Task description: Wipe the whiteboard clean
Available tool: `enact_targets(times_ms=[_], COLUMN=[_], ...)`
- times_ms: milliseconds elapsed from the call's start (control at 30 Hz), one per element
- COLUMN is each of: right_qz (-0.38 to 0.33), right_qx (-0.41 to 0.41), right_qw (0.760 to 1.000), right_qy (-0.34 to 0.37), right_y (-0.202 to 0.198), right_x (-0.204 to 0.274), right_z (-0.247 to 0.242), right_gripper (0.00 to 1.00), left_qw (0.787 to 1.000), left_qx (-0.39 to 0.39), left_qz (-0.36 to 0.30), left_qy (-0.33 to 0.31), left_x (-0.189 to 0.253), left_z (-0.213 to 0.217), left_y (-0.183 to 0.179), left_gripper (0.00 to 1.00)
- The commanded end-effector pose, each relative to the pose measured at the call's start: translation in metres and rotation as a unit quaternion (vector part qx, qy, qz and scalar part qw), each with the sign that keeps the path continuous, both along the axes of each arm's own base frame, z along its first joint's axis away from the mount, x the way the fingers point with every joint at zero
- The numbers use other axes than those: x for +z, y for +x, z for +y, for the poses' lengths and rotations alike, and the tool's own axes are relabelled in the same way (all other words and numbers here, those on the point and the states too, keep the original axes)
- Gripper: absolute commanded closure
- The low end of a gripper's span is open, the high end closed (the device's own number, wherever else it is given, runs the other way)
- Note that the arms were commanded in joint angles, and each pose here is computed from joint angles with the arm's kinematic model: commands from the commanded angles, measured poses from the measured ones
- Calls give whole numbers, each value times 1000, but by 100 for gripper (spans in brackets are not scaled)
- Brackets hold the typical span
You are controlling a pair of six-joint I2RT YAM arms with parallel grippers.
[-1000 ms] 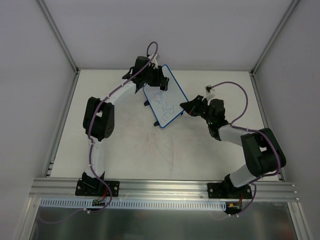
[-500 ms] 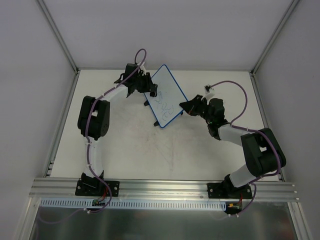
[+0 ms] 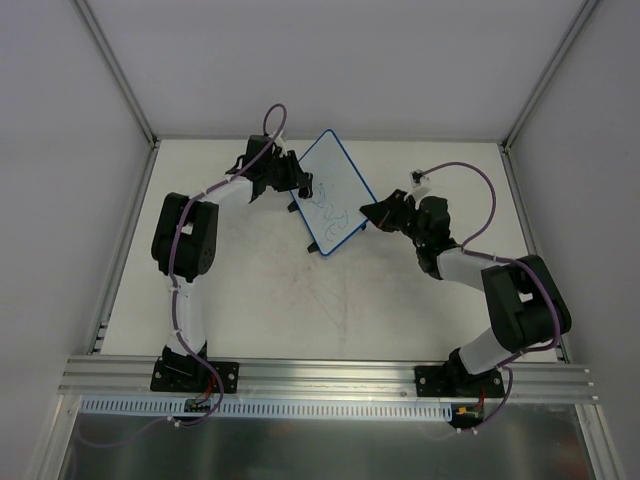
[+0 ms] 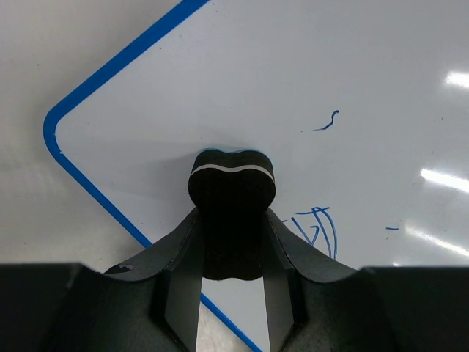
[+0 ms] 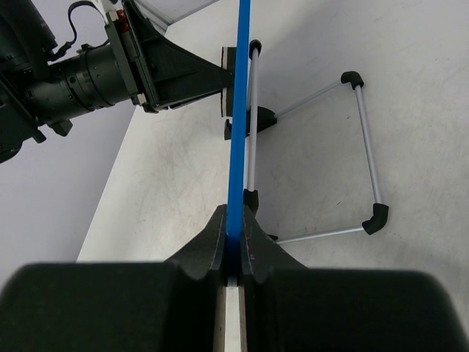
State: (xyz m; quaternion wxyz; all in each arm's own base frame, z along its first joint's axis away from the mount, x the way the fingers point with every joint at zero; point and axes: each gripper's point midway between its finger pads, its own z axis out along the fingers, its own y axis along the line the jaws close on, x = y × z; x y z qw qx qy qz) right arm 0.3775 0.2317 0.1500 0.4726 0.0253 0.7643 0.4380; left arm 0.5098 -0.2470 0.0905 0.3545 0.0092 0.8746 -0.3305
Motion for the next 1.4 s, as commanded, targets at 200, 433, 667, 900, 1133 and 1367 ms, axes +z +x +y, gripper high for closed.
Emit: enact_targets(times_ms=[200,433,667,900,1133,1367], right_qz=[-43,-45,-46,-48,-46,-49], right_qx=[64,66,68,69,69,69], right_qw=[997,997,996,996,996,996], right_qy=[15,14,15,16,17,18], right_y=[-6,-5,-5,-6,-6,-7], right_x=[15,15,15,15,15,17], right_z=[17,17,18,18,18,18], right_gripper=[100,100,100,100,100,100], left_qw=[993,983,970,946,952,972], left_qx=[-111,-171,-226,-288,-270,-214], left_qz=[-20,-39,-72,-114,-89,-67], left_qy=[-20,-49,42,97,111,76], left_x=[13,37,41,40,24,28], left_z=[-81,-121,-134,-151,-149,-118], left_y=[-61,-81,-99,-119,-110,-58], left_gripper=[91,91,90,90,90,90])
